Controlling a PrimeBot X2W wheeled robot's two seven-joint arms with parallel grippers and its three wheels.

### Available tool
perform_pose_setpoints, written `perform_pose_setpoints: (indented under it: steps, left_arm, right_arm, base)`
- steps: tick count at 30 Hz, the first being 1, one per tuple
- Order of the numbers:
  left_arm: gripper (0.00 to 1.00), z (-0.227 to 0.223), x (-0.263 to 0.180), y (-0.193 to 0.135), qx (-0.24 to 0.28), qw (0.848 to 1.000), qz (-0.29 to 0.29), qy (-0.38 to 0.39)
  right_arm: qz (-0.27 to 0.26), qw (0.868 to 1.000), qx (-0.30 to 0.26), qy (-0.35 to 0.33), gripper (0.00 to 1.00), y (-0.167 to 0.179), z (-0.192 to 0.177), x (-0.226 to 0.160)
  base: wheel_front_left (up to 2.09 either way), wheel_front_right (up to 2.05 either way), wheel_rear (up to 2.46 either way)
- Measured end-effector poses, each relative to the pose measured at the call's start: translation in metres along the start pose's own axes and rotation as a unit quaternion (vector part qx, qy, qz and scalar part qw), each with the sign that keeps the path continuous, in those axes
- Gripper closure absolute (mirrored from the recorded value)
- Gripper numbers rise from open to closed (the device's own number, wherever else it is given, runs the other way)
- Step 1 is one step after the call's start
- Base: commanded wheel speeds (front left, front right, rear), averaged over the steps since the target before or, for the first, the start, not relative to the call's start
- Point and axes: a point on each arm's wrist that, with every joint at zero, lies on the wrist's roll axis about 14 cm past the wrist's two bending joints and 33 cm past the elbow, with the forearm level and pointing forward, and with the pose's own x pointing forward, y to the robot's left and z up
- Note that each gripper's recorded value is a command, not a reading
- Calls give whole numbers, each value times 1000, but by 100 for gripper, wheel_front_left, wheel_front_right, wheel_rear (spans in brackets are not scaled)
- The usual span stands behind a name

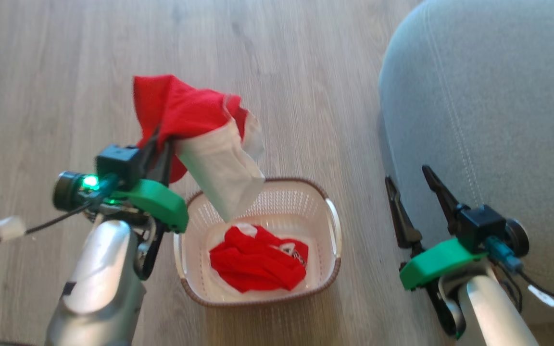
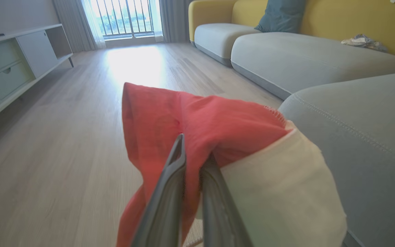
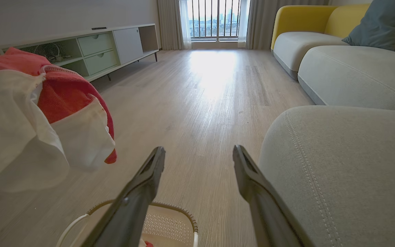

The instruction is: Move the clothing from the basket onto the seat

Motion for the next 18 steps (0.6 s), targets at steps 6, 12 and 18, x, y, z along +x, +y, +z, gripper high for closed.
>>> perform_pose_setpoints:
  steps: [6,12,18]
  left_arm:
    - [100,67,-22,23,-17,994,45,-102]
    - [100,135,-48,32,-21,977,57,-206]
    - [100,202,-73,34,-15,948,52,-313]
  right_arm:
    - [4,1000,0,-11,0,7,9,-15]
    - [6,1000,-2,-23,0,11,17,-27]
    - [4,1000,2,-31,0,10,22,-31]
  base:
    - [0,0,0]
    - [0,0,0]
    - [0,0,0]
